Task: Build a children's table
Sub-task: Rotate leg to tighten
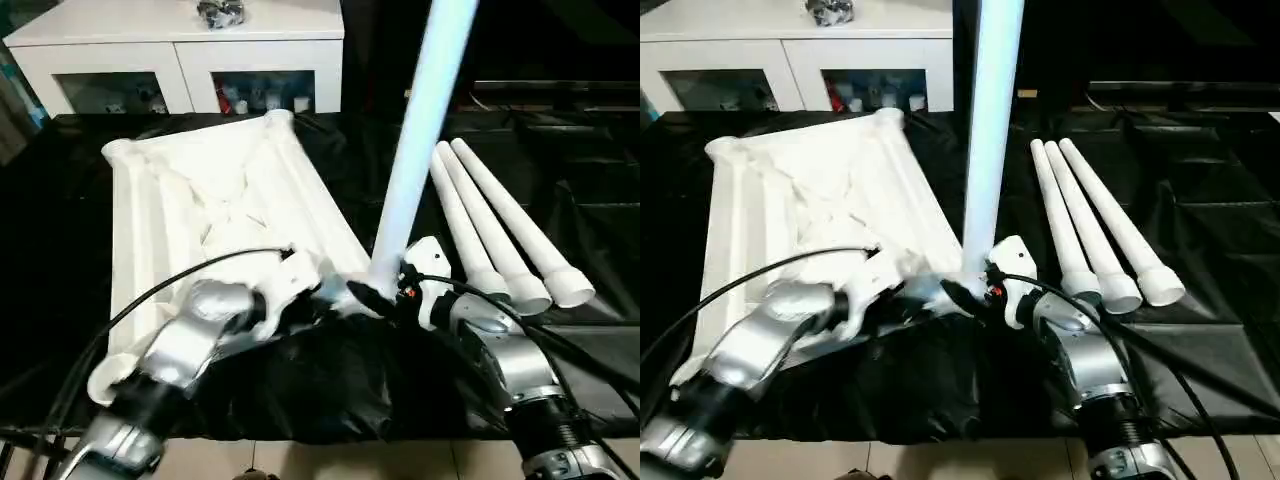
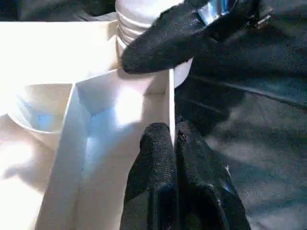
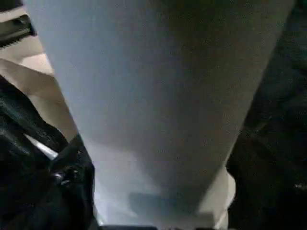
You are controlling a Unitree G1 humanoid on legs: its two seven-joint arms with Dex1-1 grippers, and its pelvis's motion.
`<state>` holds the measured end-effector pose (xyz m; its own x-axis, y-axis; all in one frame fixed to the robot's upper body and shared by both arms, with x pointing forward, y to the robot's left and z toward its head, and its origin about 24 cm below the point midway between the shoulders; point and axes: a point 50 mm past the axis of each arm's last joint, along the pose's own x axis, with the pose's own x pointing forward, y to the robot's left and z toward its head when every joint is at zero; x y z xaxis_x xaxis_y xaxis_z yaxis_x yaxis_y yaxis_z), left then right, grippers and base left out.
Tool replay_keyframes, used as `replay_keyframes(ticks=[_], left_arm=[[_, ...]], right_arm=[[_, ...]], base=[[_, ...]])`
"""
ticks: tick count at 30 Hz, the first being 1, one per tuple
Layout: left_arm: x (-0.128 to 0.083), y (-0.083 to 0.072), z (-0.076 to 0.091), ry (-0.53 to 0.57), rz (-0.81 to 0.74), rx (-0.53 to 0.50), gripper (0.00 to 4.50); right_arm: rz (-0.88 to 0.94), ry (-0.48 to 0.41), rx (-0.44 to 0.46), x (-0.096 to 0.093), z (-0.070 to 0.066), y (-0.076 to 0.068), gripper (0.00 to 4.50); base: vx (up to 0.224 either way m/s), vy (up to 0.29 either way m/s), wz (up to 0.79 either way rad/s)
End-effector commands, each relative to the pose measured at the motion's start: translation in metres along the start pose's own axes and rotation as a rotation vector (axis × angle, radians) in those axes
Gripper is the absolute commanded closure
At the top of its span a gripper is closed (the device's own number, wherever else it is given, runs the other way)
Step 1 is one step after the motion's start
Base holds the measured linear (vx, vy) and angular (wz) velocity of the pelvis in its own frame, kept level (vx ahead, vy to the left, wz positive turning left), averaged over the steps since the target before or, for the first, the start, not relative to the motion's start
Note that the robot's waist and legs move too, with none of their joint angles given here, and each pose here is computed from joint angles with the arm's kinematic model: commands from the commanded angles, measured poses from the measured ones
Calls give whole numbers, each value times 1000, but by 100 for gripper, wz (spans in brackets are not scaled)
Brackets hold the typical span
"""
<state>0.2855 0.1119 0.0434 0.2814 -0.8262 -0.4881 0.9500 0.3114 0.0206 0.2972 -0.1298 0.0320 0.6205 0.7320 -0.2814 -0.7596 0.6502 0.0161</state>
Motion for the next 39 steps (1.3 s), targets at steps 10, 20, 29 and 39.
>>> replay_keyframes(ticks=[10,20,29,39], left_arm=[[-5,-18,-14,45,-206,41,450],[-10,-20,-19,82,-259,68,450],[-11,-20,-20,85,-276,61,450],[-7,-11,-15,80,-218,31,450]], right_arm=[[312,113,-145,-22,7,-5,9],[447,122,-166,-20,13,-3,36],[491,131,-159,-16,10,3,108],[447,120,-116,-12,2,7,172]], base=[[0,0,0],[0,0,0],[0,0,0],[0,0,0]])
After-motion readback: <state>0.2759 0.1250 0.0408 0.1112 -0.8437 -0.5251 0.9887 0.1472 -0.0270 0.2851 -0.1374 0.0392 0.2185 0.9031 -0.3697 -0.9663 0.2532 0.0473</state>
